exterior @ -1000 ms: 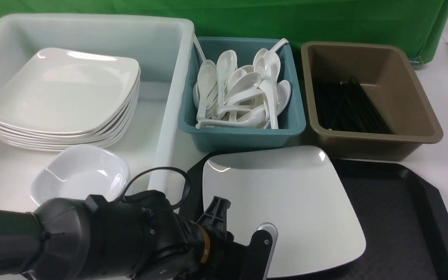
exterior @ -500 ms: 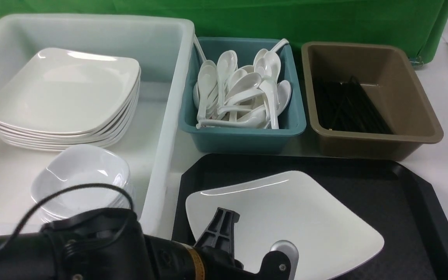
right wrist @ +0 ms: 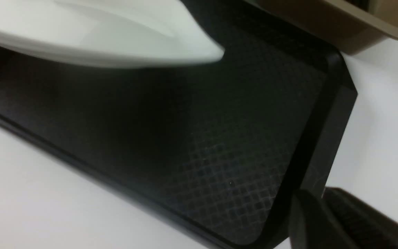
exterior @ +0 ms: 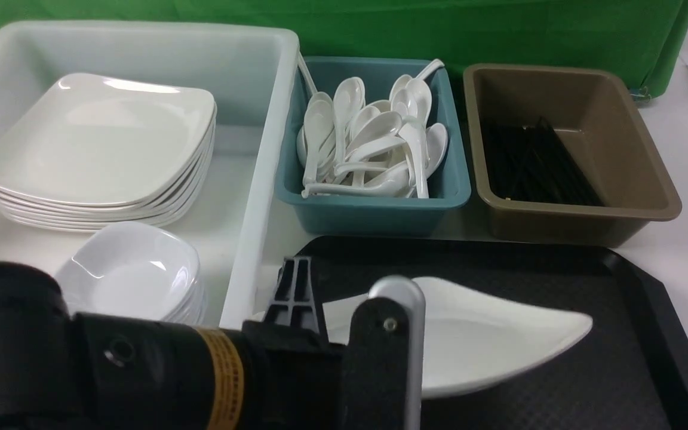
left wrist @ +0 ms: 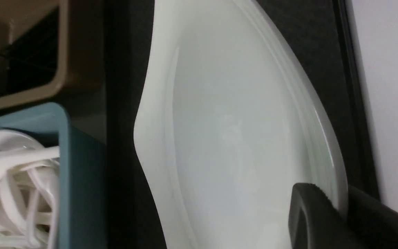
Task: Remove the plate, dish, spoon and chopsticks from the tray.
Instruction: Use the left arm to put the plate into the large storage box on the left
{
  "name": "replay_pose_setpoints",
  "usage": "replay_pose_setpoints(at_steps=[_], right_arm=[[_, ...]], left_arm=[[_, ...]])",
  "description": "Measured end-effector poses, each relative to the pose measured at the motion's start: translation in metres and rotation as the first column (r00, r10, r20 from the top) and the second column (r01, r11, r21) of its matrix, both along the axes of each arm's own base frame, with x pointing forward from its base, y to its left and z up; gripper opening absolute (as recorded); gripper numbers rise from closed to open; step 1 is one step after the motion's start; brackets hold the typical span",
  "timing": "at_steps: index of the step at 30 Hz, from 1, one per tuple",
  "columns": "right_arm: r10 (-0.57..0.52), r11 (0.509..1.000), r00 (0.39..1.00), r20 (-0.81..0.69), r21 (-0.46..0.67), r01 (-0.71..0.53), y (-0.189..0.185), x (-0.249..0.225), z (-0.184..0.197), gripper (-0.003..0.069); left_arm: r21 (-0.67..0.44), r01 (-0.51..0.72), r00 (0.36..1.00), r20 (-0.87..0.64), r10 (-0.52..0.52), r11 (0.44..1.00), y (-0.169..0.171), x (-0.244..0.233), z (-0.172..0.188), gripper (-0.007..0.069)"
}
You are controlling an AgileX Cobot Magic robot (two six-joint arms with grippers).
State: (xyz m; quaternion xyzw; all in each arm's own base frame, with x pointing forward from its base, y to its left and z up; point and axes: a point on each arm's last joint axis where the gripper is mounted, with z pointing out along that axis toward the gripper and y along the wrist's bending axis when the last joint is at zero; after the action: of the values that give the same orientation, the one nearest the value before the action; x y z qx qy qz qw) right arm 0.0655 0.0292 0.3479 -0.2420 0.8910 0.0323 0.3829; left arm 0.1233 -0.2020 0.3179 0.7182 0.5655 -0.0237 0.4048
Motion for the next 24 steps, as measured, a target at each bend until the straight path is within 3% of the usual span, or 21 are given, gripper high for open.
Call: replay_pose_setpoints(at_steps=[6, 13, 20, 22, 24], right_arm=[[-0.028, 1.0, 0.999, 0.017, 0.004, 0.028, -0.001, 0.002, 0.001, 0.0047], [-0.064, 0.998, 0.997, 0.051, 0.03, 0.063, -0.005, 0.003, 0.01, 0.0041], [-0.064, 0.993, 0.993, 0.103, 0.107, 0.053, -0.002, 0.004, 0.027, 0.0027], [-0.05, 0.993, 0.992, 0.114, 0.108, 0.037, 0.005, 0.009, 0.029, 0.0022], [-0.044, 0.994, 0.992, 0.116, 0.104, 0.032, 0.009, 0.011, 0.029, 0.0022]], left_arm=[[-0.075, 0.007, 0.999, 0.043, -0.004, 0.997, 0.0, -0.001, 0.024, 0.0029], [-0.072, 0.007, 0.993, 0.121, 0.001, 0.997, 0.005, 0.002, 0.039, 0.0031], [-0.09, -0.2, 0.946, 0.242, 0.216, 0.976, 0.031, 0.034, 0.052, 0.0031], [-0.102, -0.322, 0.903, 0.266, 0.337, 0.941, 0.048, 0.052, 0.054, 0.0031], [-0.108, -0.363, 0.887, 0.266, 0.378, 0.926, 0.055, 0.058, 0.055, 0.0031]])
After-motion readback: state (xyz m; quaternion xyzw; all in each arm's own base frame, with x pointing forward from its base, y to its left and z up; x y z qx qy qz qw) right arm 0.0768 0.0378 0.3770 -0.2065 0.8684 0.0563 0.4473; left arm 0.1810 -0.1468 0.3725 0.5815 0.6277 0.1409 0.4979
